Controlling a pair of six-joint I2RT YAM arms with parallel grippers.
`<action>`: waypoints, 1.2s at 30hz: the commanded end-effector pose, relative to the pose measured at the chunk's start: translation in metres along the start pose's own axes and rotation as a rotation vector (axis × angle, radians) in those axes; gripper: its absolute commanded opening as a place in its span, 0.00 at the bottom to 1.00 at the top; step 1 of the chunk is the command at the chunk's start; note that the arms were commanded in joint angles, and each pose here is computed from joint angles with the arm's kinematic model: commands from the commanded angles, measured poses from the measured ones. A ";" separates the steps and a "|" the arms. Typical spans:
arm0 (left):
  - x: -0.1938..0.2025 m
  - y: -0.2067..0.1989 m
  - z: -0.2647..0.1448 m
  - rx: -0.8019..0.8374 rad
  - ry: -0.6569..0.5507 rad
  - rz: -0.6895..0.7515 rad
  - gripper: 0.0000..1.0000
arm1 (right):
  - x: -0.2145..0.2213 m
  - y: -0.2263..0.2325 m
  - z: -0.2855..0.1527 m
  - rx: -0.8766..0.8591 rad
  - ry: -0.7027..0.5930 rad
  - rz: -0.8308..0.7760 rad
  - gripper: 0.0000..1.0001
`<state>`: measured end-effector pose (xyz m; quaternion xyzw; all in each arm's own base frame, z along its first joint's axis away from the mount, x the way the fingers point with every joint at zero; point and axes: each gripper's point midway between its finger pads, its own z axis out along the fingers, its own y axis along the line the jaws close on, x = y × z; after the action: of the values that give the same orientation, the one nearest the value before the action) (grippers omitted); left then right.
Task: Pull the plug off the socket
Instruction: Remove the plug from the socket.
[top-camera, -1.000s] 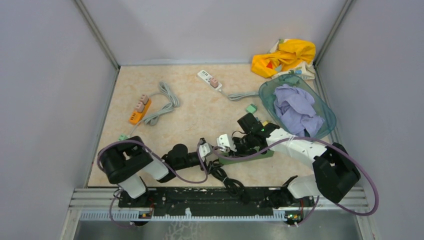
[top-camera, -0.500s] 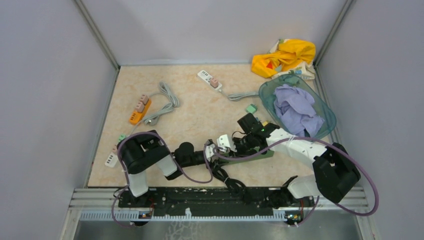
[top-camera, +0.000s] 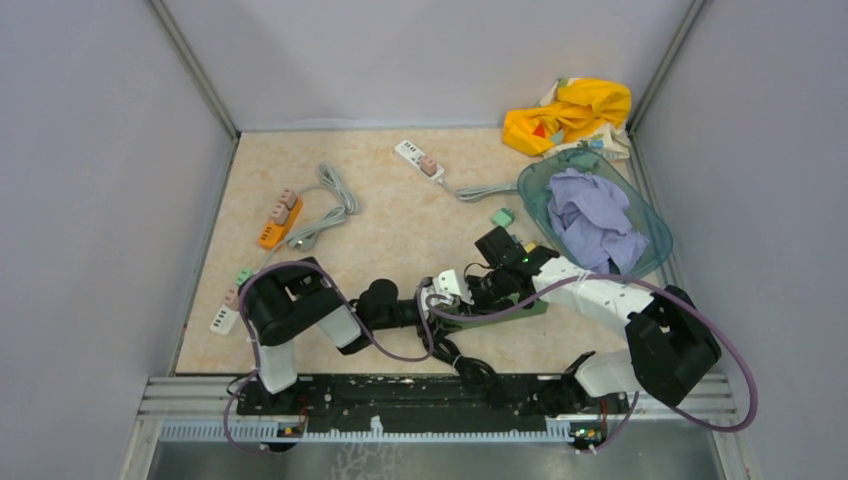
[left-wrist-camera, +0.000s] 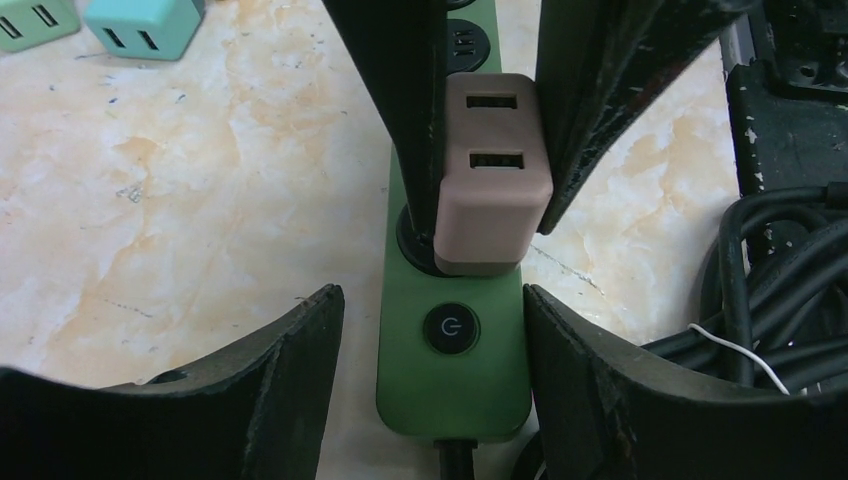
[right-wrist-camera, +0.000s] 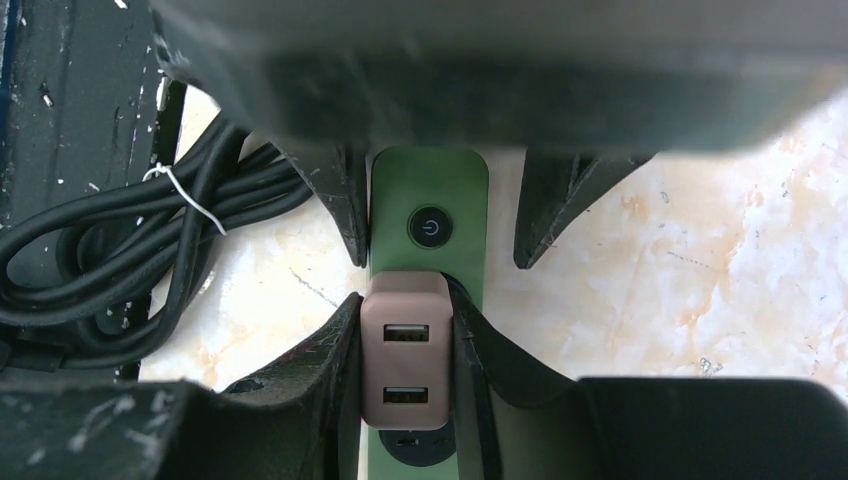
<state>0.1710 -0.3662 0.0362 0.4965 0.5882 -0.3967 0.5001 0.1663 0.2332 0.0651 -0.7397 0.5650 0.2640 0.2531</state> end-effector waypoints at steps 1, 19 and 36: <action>0.028 -0.013 0.001 0.056 0.108 -0.065 0.72 | -0.031 -0.009 -0.012 0.027 -0.089 -0.061 0.00; 0.033 -0.018 0.007 0.118 0.171 -0.055 0.00 | -0.029 -0.023 -0.012 0.098 -0.084 -0.023 0.00; 0.036 -0.019 0.002 0.108 0.180 -0.088 0.00 | -0.013 -0.001 -0.012 -0.023 -0.181 -0.038 0.00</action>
<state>0.1684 -0.3795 0.0273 0.5194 0.5985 -0.4059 0.4552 0.1720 0.2201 0.0665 -0.7148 0.5761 0.2960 0.2637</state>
